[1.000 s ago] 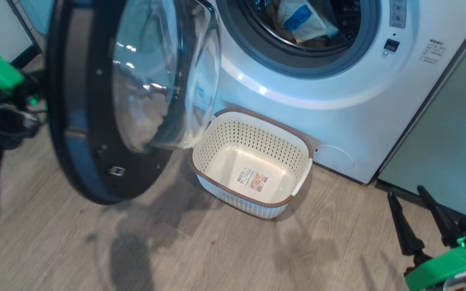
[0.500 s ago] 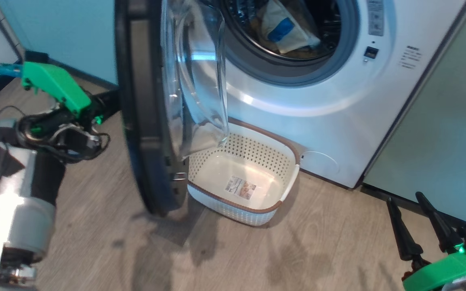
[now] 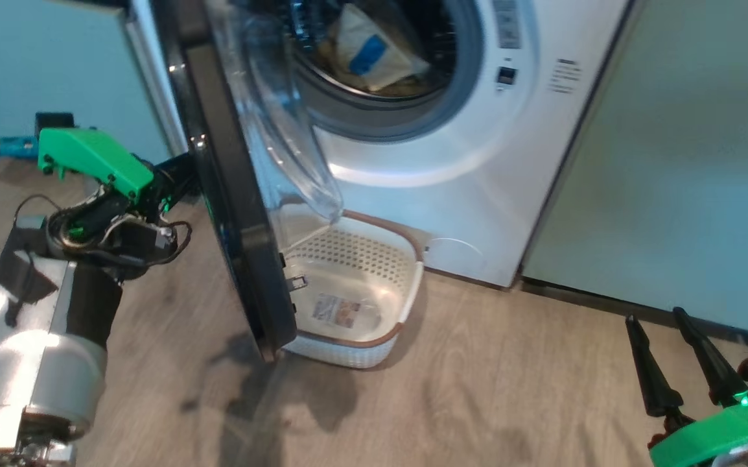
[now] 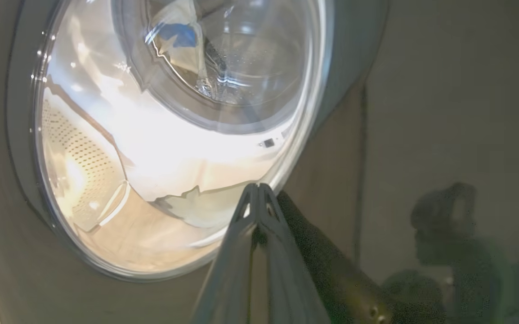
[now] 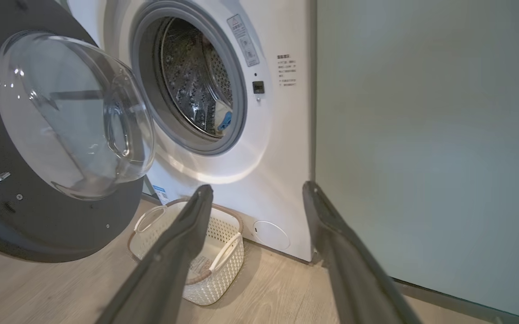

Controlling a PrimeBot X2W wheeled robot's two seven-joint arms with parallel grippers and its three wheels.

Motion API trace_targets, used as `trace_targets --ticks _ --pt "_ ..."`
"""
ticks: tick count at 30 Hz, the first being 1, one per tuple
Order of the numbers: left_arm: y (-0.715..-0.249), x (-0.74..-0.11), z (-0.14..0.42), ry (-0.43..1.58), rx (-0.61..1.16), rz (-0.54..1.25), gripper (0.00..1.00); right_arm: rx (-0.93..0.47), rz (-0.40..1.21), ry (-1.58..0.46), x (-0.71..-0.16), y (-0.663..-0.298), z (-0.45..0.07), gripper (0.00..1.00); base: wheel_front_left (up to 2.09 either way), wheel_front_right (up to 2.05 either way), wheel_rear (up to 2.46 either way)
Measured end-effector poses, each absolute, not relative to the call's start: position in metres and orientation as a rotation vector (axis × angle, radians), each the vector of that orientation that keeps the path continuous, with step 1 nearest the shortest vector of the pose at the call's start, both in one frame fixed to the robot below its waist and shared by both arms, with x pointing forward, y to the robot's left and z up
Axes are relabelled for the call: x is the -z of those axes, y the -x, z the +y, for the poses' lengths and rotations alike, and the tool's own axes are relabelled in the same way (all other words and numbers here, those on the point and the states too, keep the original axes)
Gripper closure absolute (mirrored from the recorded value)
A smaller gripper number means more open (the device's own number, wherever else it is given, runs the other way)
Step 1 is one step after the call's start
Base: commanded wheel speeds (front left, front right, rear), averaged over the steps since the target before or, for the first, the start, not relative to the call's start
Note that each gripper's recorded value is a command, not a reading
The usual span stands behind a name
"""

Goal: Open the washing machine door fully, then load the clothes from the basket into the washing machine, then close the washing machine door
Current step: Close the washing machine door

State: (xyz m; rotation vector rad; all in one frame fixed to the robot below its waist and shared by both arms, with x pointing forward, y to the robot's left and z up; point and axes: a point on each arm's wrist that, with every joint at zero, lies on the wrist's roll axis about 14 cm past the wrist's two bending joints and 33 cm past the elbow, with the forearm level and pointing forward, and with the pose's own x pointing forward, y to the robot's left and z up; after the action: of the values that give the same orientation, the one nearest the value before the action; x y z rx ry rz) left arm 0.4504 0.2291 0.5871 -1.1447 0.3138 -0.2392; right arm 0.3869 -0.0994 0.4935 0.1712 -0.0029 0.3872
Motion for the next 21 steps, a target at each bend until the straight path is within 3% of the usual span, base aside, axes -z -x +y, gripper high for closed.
trace_targets --ticks 21 --pt "-0.506 -0.566 0.115 1.198 0.401 0.437 1.0 -0.059 -0.014 -0.165 -0.489 -0.332 -0.205 0.0 0.0 0.0 0.0"
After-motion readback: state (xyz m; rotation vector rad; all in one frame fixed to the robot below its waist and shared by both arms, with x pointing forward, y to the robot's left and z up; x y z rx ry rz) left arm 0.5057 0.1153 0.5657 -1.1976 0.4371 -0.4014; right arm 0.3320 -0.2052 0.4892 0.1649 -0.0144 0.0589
